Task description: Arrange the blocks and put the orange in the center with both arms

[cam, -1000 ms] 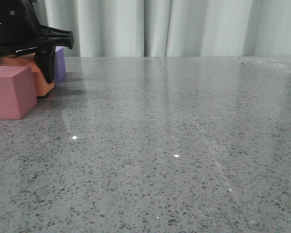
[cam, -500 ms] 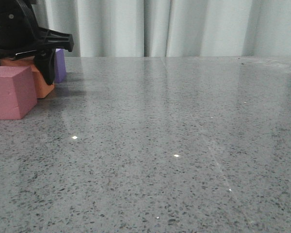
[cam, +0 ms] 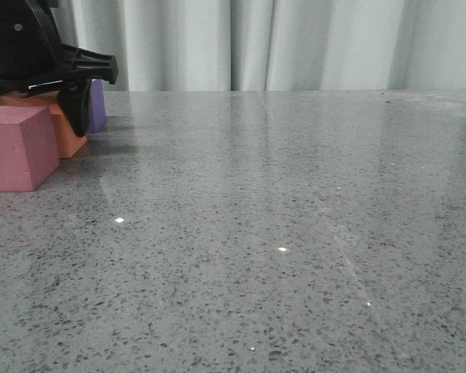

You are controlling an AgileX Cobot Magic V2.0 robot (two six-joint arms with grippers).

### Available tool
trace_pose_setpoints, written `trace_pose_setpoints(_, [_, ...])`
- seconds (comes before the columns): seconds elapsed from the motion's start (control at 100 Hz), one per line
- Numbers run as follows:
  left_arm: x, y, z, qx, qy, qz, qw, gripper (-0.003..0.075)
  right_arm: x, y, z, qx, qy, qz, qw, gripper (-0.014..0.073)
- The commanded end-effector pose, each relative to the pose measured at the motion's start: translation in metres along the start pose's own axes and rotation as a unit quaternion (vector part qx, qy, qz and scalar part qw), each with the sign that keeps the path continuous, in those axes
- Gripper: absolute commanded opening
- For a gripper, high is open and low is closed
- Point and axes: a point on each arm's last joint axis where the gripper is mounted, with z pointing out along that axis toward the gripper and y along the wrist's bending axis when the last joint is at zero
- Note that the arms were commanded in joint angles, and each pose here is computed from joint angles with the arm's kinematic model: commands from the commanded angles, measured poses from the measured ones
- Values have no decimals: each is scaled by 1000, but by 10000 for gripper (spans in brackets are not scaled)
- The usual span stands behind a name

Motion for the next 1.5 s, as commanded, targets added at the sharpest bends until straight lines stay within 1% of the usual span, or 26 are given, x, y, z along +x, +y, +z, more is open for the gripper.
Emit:
trace_pose_setpoints(0.0, [-11,2,-17,12,-38,-1,999,506,-8,0,-5,-2,-34,-4,999,636])
trace_pose_setpoints(0.06, [-11,2,-17,12,-38,0,999,542,-8,0,-5,-2,-34,-4,999,636])
trace_pose_setpoints(0.12, [-11,2,-17,12,-39,2,999,559,-8,0,-5,-2,-34,-4,999,636])
trace_pose_setpoints(0.32, [-13,2,-20,15,-46,2,999,560,-8,0,-5,-2,-34,-4,999,636])
trace_pose_setpoints(0.58, [-17,6,-39,14,-58,-4,998,560,-8,1,-5,-2,-35,-4,999,636])
trace_pose_setpoints(0.81, [-34,16,-84,8,-86,-16,996,559,-8,1,-5,-2,-35,-4,999,636])
trace_pose_setpoints(0.96, [-38,25,-120,8,-108,-4,994,558,-8,1,-5,-2,-35,-4,999,636])
trace_pose_setpoints(1.11, [-33,37,-156,8,-138,20,990,558,-8,1,-5,-2,-35,-4,999,636])
trace_pose_setpoints(1.24, [-25,49,-184,5,-164,28,986,558,-8,0,-5,-2,-34,-4,999,636])
trace_pose_setpoints(1.36, [-8,61,-203,5,-177,27,984,558,-8,0,-5,-2,-34,-4,999,636])
trace_pose_setpoints(1.49, [22,75,-213,5,-179,13,984,558,-8,0,-5,-2,-34,-4,999,636])
